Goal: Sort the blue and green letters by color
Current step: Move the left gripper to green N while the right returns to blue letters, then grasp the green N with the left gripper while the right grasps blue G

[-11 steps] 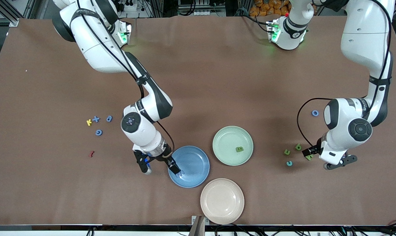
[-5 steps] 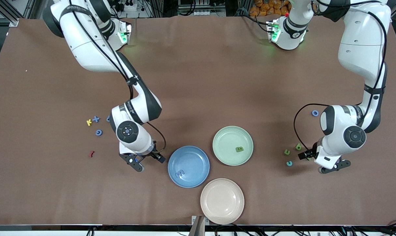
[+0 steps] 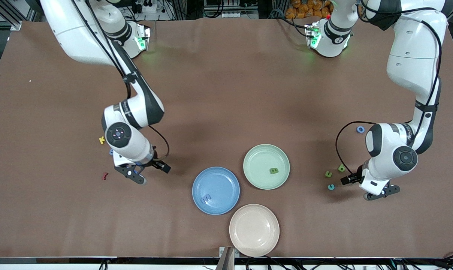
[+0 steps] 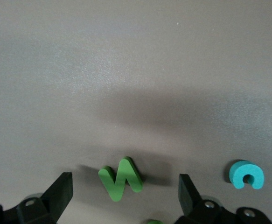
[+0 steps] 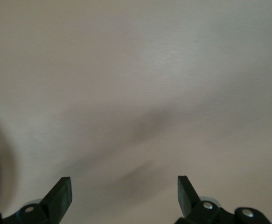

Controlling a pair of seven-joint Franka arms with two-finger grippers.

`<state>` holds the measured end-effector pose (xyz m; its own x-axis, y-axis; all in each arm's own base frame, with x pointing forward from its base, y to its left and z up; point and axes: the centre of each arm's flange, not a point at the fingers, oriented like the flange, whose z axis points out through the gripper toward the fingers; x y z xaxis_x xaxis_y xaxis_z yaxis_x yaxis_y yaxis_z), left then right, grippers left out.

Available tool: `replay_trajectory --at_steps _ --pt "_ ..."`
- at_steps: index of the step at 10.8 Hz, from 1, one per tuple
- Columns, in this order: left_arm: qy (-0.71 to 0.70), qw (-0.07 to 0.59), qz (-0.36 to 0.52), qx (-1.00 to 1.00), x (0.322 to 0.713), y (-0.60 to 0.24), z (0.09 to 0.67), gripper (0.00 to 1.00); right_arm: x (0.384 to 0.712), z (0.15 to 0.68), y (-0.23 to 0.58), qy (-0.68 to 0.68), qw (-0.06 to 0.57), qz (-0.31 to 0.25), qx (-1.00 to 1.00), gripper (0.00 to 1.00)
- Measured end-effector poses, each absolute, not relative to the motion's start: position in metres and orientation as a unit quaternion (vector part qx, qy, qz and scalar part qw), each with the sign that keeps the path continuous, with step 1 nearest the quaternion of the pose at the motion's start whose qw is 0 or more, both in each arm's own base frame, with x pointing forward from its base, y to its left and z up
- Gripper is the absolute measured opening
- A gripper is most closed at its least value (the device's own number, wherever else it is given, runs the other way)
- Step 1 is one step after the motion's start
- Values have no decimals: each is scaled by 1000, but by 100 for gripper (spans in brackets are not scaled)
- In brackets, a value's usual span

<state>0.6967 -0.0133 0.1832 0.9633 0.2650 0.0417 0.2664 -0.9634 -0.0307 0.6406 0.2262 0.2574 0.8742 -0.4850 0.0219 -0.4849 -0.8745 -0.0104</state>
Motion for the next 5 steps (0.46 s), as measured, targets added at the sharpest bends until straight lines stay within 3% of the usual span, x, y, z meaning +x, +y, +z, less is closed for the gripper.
replay_trajectory --at_steps 3,4,5 --pt "-136 17 -19 -990 696 -10 176 92 605 245 160 200 0 -13 -980 100" --pt "-138 17 -18 -990 696 -7 174 82 596 234 134 183 1 -17 -983 100" --pt "-140 15 -20 -990 697 -6 176 64 587 218 103 162 2 -20 -987 100"
